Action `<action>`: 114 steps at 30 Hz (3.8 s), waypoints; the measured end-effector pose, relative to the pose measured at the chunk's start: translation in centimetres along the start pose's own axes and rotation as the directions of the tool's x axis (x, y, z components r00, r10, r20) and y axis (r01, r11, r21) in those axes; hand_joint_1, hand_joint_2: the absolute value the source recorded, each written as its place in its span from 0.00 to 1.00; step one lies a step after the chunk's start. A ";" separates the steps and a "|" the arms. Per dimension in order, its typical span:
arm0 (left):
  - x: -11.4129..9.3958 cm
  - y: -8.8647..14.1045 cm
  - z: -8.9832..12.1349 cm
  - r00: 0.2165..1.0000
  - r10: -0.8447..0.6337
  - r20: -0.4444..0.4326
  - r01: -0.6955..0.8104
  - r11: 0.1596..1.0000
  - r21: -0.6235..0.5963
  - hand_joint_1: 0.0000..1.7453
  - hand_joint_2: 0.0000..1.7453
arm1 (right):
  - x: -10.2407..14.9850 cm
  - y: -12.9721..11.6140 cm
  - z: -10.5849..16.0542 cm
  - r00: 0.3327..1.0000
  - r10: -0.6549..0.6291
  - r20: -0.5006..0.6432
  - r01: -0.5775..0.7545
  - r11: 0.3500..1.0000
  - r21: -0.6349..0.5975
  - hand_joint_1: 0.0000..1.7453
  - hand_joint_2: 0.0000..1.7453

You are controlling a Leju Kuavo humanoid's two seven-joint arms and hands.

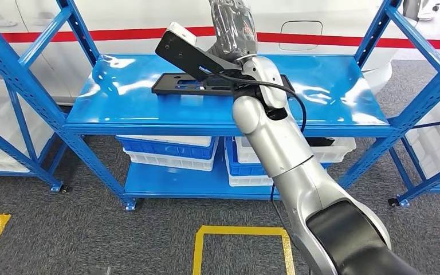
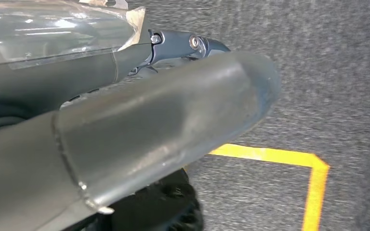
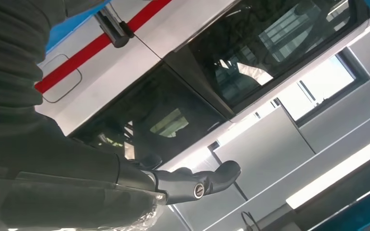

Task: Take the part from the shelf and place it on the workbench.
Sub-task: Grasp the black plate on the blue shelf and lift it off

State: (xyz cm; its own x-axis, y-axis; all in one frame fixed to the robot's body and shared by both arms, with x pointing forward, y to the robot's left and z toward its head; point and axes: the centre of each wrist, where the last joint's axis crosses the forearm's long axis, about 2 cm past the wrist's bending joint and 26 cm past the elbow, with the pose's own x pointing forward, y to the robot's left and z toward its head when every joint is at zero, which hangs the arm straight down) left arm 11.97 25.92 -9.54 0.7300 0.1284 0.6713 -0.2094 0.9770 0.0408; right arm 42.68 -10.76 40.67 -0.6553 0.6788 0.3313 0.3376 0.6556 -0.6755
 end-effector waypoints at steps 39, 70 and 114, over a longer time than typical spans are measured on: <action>-0.5 0.9 0.1 0.996 -0.083 -0.034 0.082 0.997 -0.014 0.00 0.00 | -1.4 -0.9 1.3 1.000 -0.006 -0.022 0.005 1.000 -0.020 0.00 1.00; -1.2 -1.0 0.8 0.997 -0.070 -0.023 0.067 0.992 -0.108 0.00 0.00 | 0.3 5.7 18.4 0.965 -0.002 0.264 -0.084 0.946 0.312 0.00 1.00; -1.4 -1.6 1.1 0.995 -0.086 -0.058 0.075 0.984 -0.164 0.00 0.00 | -8.9 10.3 16.1 0.870 0.491 -0.037 -0.434 0.801 0.413 0.00 1.00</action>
State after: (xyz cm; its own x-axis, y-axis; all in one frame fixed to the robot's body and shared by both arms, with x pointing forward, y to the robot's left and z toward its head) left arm 10.55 24.00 -9.78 0.7817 0.0540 0.6213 -0.0444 0.9985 -0.0309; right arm 41.07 -15.34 20.11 -0.3793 0.9251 -0.0188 0.2754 0.0935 -0.9568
